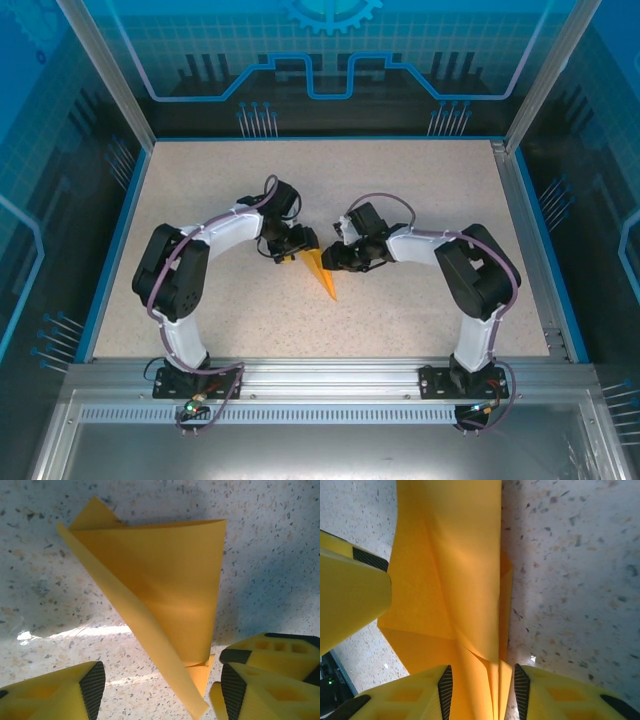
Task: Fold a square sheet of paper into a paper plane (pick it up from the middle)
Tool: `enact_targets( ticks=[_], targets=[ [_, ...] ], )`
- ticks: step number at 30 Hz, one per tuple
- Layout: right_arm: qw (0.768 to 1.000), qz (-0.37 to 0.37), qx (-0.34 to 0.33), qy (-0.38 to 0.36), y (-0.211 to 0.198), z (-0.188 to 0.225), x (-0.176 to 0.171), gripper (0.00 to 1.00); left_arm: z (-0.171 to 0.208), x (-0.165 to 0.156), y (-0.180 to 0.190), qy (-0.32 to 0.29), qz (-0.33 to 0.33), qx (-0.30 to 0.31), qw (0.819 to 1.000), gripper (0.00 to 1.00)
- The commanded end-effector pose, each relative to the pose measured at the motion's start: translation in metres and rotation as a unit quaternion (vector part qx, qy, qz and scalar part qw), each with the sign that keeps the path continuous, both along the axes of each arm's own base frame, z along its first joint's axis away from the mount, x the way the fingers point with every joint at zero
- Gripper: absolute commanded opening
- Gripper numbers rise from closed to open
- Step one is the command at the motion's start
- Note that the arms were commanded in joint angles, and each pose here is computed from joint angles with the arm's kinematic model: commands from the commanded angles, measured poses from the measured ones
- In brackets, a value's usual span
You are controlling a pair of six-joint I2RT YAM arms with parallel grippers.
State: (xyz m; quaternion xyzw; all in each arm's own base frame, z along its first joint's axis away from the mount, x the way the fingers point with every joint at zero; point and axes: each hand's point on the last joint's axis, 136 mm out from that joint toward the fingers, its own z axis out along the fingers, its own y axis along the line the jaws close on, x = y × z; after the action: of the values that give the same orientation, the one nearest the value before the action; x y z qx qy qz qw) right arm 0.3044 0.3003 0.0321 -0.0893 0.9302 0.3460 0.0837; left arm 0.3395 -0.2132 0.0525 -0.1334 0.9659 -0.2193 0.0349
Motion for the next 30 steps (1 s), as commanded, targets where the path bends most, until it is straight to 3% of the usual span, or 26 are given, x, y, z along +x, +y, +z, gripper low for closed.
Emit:
enact_targets(
  ticks=[1,7,22,30],
  targets=[
    [1.000,0.014,-0.020,0.018,0.000,-0.009,-0.007,0.41,-0.008,-0.002,0.003,0.025,0.009,0.013,1.000,0.65],
    [0.999,0.036,-0.008,0.025,0.009,-0.009,-0.015,0.41,-0.014,-0.005,0.006,0.030,0.009,0.020,0.999,0.60],
    [0.998,0.058,-0.021,0.006,0.017,-0.007,-0.020,0.23,-0.020,-0.014,0.016,0.029,0.018,0.035,0.999,0.24],
    [0.996,0.074,-0.049,0.010,0.025,-0.014,-0.022,0.22,-0.018,-0.015,0.017,0.022,0.021,0.032,0.999,0.17]
  ],
)
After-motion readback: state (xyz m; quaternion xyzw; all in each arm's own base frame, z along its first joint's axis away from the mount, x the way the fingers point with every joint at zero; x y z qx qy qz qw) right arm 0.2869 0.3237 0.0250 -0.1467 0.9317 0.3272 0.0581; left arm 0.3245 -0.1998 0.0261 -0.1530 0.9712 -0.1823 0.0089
